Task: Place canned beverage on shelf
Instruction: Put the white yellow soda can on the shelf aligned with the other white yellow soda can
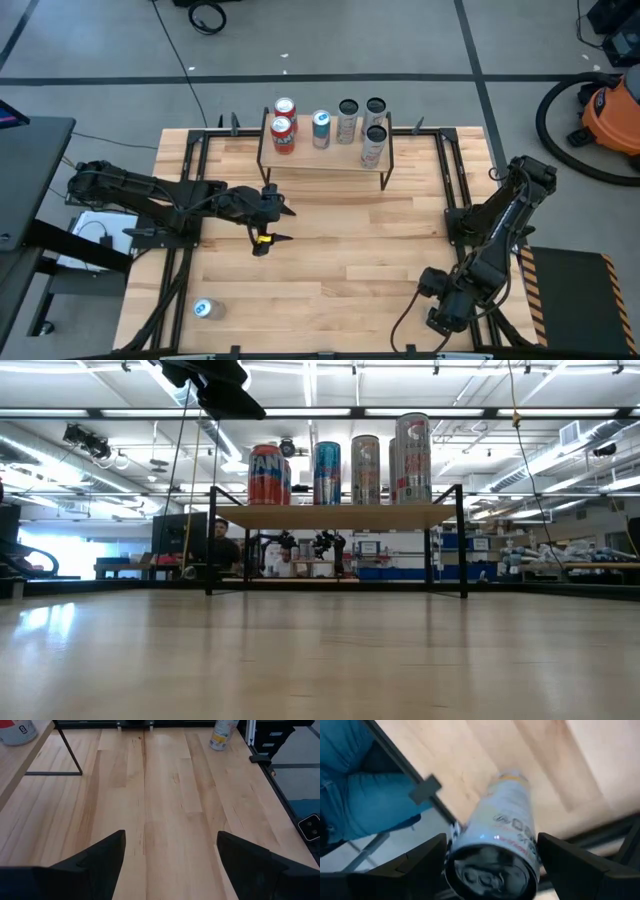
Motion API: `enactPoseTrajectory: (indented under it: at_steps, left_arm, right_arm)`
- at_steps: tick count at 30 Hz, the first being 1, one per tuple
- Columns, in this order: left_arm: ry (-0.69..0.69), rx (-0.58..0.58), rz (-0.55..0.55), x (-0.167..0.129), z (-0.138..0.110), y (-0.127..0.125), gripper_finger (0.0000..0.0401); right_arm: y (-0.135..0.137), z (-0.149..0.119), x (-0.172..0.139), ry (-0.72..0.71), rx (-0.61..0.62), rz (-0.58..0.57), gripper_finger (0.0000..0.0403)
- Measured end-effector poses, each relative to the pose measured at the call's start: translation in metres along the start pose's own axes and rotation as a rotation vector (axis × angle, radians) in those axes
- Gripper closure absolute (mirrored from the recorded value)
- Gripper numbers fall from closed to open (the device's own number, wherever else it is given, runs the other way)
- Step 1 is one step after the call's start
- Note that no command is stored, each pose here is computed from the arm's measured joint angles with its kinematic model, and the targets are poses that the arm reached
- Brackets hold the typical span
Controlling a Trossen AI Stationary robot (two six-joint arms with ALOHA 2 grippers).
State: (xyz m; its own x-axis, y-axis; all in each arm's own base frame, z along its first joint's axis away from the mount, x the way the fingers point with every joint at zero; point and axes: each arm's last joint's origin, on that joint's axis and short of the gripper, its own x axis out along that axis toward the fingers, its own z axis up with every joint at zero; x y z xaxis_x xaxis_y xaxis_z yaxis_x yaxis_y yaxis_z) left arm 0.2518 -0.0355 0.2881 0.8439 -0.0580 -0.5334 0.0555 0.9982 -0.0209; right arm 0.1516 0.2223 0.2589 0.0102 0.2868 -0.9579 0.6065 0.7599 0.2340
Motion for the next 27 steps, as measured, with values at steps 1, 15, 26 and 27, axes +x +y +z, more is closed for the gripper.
enactPoseTrajectory:
  at_steps: [1, 15, 26, 27]
  left_arm:
    - [0.0, 0.0, 0.0, 0.0, 0.0, 0.0, 0.0086]
    - [0.0, 0.0, 0.0, 0.0, 0.0, 0.0, 0.0085]
    - [0.0, 0.001, 0.0, 0.0, 0.0, 0.0, 0.0085]
    - [0.0, 0.001, 0.0, 0.0, 0.0, 0.0, 0.0085]
  right_arm:
    - [0.0, -0.0008, 0.0, 0.021, 0.022, -0.001, 0.0083]
    - [0.0002, -0.004, 0.0001, 0.089, 0.171, -0.009, 0.0084]
    - [0.0016, -0.0057, -0.0002, 0.143, 0.354, -0.015, 0.0086]
    - [0.0022, -0.0059, -0.0002, 0.15, 0.367, -0.011, 0.0086]
